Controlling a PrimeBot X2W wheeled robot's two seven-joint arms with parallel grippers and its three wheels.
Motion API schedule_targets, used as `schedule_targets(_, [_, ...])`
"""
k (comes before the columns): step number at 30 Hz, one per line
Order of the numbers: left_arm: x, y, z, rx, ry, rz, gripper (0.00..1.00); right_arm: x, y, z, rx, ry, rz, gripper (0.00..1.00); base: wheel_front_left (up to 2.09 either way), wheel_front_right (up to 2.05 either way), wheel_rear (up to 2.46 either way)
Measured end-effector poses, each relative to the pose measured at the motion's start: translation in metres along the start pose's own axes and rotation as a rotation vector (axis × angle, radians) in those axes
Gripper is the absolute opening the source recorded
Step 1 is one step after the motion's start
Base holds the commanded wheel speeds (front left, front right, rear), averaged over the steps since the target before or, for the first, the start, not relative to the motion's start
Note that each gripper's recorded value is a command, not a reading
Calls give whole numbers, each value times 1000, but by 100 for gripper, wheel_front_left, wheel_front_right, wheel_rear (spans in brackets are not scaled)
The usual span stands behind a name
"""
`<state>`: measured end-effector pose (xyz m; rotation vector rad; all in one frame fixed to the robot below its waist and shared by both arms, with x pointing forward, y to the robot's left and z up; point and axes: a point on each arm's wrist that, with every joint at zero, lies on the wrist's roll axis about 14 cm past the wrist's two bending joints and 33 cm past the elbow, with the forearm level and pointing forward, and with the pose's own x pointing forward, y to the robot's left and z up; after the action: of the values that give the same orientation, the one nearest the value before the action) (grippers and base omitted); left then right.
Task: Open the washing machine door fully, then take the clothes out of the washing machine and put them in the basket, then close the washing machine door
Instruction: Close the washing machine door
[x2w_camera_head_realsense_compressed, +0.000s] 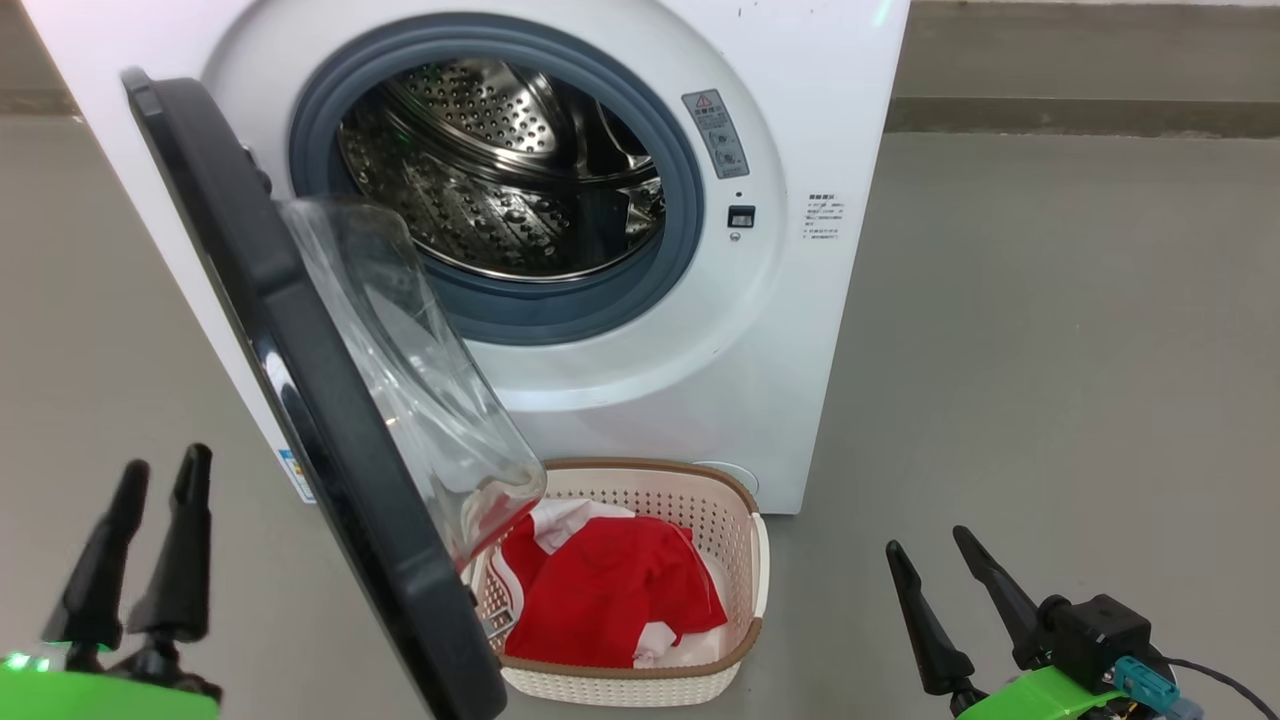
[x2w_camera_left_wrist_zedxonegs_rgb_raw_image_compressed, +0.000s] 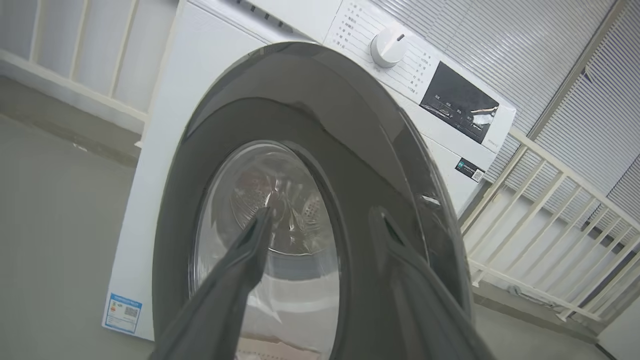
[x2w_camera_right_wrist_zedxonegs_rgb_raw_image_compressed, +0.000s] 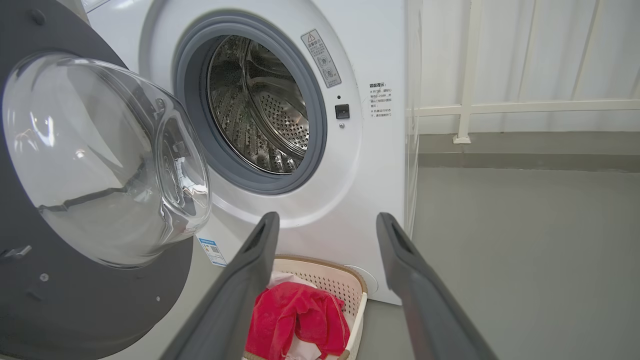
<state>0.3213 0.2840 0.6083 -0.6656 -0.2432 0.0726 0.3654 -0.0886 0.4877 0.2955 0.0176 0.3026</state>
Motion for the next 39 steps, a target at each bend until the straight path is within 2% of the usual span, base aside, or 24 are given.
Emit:
schedule_targets(2, [-1,-3,4,117,-52,-13,100,0,0,0,0,1,0,100,0,0,0])
schedule_targets(8, [-10,4,-5,370,-111,-21,100,1,0,-1,-1,3,2,100,0,0,0])
schedule_targets(12, [-15,10,-17,481,-104,-24,100,1,1,-1,-2,4,2,100,0,0,0])
schedule_targets(17, [-24,20,-39,541,-38,-17,100,1,1,-1,-2,2,2,100,0,0,0])
schedule_targets(23, [-35,35,-61,561,38,15,100,0,0,0,-2,-1,0,100,0,0,0])
schedule_targets(28, [-38,39,-66,609,62,17,100,0,0,0,-2,-1,-1,100,0,0,0])
schedule_targets(39, [-55,52,-90,595,133,73,100,2,0,5,-10,-15,0,100,0,0,0])
